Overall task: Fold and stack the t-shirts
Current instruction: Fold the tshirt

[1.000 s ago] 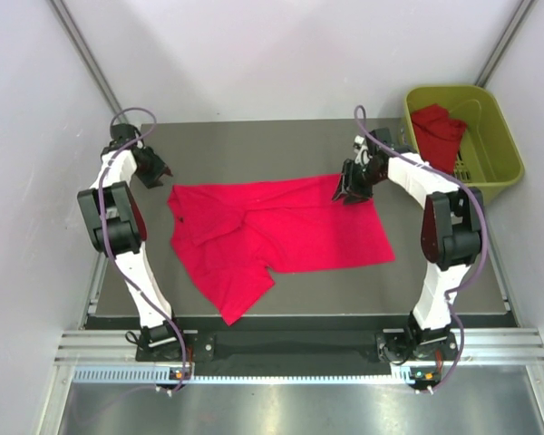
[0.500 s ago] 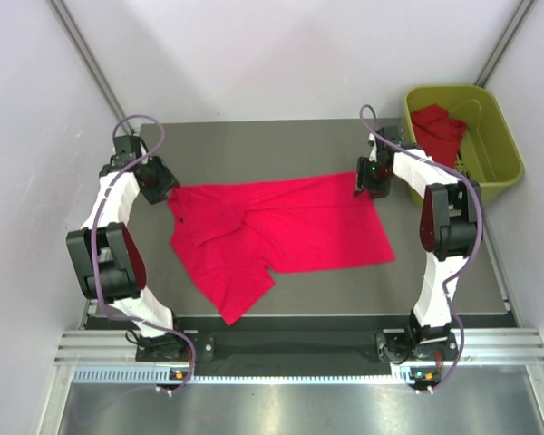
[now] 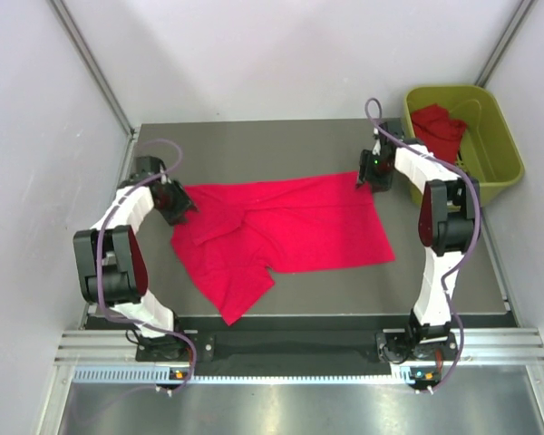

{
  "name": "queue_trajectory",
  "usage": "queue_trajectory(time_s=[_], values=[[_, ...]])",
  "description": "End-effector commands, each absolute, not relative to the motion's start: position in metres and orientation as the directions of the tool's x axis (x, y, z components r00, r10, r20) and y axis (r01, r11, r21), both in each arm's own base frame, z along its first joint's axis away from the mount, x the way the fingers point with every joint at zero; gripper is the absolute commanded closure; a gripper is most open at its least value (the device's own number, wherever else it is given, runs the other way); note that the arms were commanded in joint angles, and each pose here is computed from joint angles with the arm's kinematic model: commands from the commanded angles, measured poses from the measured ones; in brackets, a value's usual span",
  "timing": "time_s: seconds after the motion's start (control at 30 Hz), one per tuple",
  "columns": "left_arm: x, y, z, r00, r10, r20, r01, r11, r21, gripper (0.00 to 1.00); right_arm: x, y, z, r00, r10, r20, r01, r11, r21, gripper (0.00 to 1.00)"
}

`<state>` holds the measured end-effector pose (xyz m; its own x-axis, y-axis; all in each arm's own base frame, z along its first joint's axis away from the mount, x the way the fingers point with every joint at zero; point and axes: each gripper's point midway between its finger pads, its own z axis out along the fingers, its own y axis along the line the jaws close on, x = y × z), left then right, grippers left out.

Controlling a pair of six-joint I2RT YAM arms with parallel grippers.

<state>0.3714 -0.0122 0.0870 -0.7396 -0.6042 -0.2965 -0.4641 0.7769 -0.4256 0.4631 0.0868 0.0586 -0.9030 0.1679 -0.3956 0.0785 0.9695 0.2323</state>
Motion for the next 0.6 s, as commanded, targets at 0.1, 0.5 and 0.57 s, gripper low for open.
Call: queue_trajectory(time_s=[0.1, 0.5, 0.57], values=[[0.312, -0.064, 0.075, -0.749, -0.631, -0.202, -0.488, 0.732, -0.475, 0.5, 0.446, 0.093, 0.083, -0.833, 0.356, -0.424, 0.199, 0.907, 0.37, 0.47], [0.387, -0.043, 0.115, -0.757, -0.526, -0.388, -0.342, 0.824, -0.451, 0.42, 0.502, 0.065, 0.084, -0.792, 0.152, -0.591, 0.043, 0.98, 0.195, 0.45], [0.405, -0.034, 0.117, -0.741, -0.537, -0.403, -0.347, 0.821, -0.454, 0.42, 0.514, 0.063, 0.086, -0.786, 0.132, -0.604, 0.021, 0.982, 0.187, 0.44]])
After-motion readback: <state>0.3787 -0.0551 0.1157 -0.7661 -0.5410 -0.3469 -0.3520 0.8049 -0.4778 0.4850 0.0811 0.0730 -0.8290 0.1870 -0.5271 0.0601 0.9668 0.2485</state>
